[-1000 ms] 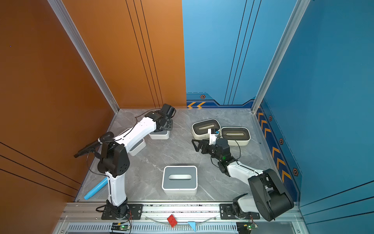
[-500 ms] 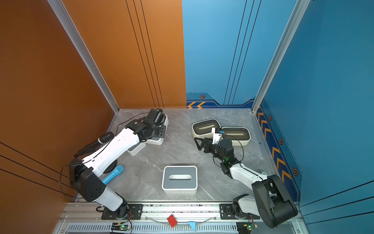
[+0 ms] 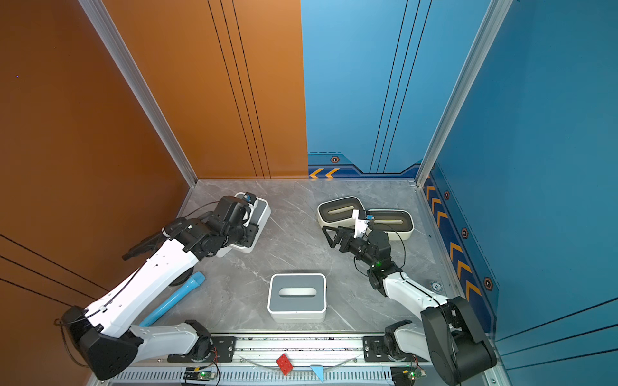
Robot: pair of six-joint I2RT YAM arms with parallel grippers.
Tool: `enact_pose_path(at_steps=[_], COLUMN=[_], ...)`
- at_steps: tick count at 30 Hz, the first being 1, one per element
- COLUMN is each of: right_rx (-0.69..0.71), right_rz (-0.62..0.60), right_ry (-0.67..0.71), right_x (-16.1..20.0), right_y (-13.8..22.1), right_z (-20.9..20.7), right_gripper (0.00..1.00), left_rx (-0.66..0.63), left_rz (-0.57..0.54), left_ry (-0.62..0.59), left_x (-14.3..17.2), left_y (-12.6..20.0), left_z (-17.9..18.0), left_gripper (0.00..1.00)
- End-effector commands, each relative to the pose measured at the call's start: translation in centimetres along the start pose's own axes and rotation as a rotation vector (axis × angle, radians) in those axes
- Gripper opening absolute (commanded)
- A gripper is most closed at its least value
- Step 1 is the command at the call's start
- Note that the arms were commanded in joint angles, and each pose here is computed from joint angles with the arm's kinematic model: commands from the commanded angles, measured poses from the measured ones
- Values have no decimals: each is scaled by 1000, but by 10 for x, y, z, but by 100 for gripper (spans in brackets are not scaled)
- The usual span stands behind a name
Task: Stack the tissue boxes
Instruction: Pick up the tissue box from the center of the board, then place the tissue box at the tissue box.
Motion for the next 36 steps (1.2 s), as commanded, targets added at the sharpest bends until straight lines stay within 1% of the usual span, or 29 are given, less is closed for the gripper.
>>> enact_pose_path(at_steps=[1, 3, 4, 7, 9, 12, 14, 18, 23, 28, 36], right_rx=[-40, 41, 58, 52, 73, 74, 63, 27, -28, -74, -141], right_rz=[73, 120, 120, 96, 110, 110, 101, 106, 65, 27, 58], right_ry=[-51, -51, -39, -3, 30, 35, 28, 24, 21, 39, 14], right_x=[2, 7, 9, 13, 17, 26, 32, 42, 49, 52, 58], right_y=[1, 6, 12, 33, 45, 62, 71, 83, 95, 106, 108], right_z=[7, 3, 4, 15, 21, 22, 21, 15, 13, 19, 22], right_gripper=[100, 100, 100, 100, 100, 100, 100, 100, 100, 100, 100], left_rx=[52, 78, 91, 103, 116, 180, 226, 329, 418, 489, 547], left_rz=[-68, -94, -107, -123, -125, -136, -149, -189, -231, -261, -234], left_ry=[-78, -117, -140, -204, -235, -274, -313, -428, -507, -585, -704], left_x=[-2, -2, -2, -4, -6, -8, -11, -16, -20, -18, -8], left_y=[17, 25, 28, 32, 31, 31, 33, 40, 47, 56, 61], left_z=[-8, -14, -18, -23, -27, -37, -46, -68, -83, -94, -106], left_gripper=[43, 44, 44, 44, 44, 44, 44, 43, 43, 43, 43])
Point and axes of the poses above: each gripper's point midway between its finger pads, its own y axis back along the fingers, its own z axis along the line the jaws close on, x = y × z, the point moved 8 cm from there along y, back along the fingers, and after that the axes turned 12 degrees about -y, right-handed, at the moved point
